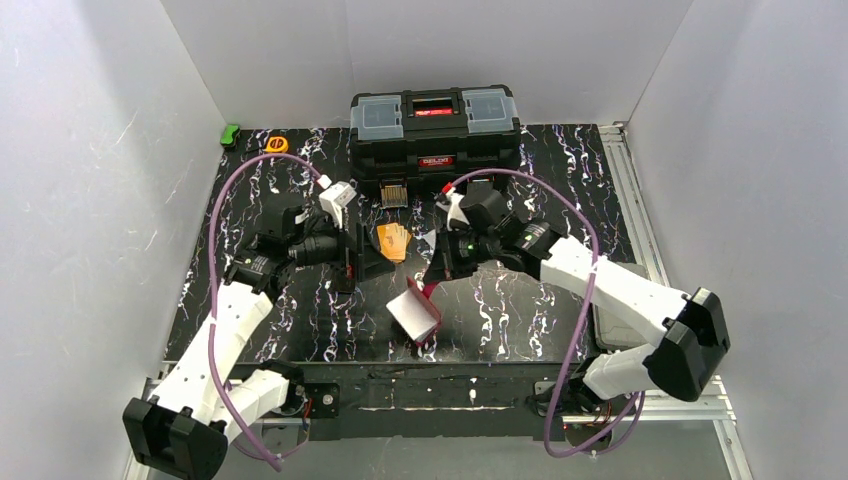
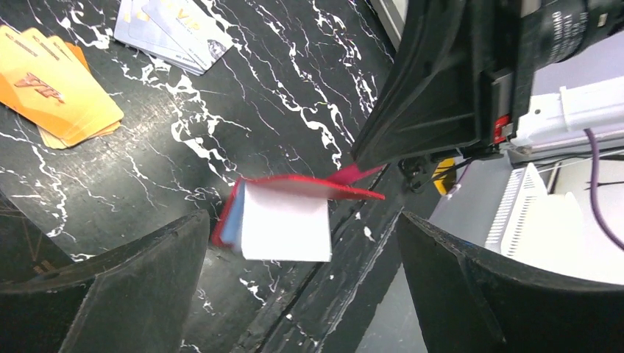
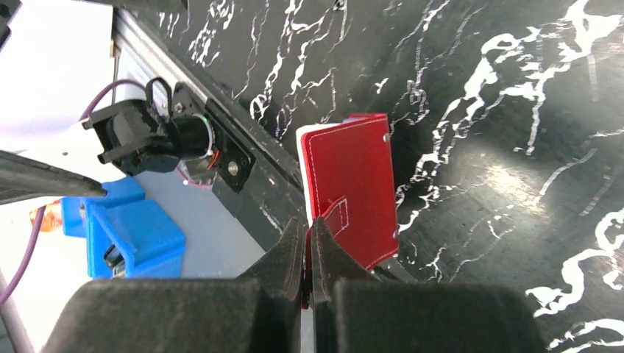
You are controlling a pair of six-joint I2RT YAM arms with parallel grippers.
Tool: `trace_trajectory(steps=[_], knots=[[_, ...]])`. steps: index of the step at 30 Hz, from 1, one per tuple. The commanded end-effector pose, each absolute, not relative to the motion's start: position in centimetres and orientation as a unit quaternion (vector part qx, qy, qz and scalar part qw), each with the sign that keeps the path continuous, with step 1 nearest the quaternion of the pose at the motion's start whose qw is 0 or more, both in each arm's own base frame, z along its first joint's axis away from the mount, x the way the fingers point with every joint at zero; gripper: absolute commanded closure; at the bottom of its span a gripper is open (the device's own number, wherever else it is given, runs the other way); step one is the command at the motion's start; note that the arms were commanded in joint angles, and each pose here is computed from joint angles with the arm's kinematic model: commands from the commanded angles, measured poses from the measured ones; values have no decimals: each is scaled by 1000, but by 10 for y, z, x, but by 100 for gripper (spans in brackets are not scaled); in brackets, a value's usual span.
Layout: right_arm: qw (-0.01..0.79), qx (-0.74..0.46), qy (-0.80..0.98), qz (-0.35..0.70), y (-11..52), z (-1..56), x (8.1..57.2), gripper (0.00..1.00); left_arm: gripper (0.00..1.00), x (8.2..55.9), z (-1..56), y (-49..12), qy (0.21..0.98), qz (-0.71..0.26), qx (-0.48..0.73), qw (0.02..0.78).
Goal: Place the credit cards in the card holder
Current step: Open the card holder at the center of the board.
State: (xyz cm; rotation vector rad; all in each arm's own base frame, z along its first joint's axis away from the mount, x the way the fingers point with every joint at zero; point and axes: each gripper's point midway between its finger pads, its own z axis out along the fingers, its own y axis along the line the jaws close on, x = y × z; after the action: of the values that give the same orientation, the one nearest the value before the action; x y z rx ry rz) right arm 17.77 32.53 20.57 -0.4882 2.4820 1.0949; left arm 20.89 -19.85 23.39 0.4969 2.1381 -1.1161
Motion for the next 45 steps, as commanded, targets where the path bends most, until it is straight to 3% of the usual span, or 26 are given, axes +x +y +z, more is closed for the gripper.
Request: trace_trajectory(steps=[1,6,17,23,35,45], knots=[[198,-229,841,449,355,234,167,99,2,199,249,-191,792,-409,248,380],[188,-236,827,474,366,235,165,99,3,189,253,-187,779,-398,284,393],[110,-148,903,388,316,115,176,99,4,171,215,-176,747,-352,409,389],[93,-161,900,394,327,126,177,99,4,169,215,-175,735,-346,427,398],[51,-268,850,451,429,191,158,99,2,142,230,-166,713,-332,458,415],[-30,-109,866,487,373,132,163,99,2,127,209,-167,682,-346,513,390]])
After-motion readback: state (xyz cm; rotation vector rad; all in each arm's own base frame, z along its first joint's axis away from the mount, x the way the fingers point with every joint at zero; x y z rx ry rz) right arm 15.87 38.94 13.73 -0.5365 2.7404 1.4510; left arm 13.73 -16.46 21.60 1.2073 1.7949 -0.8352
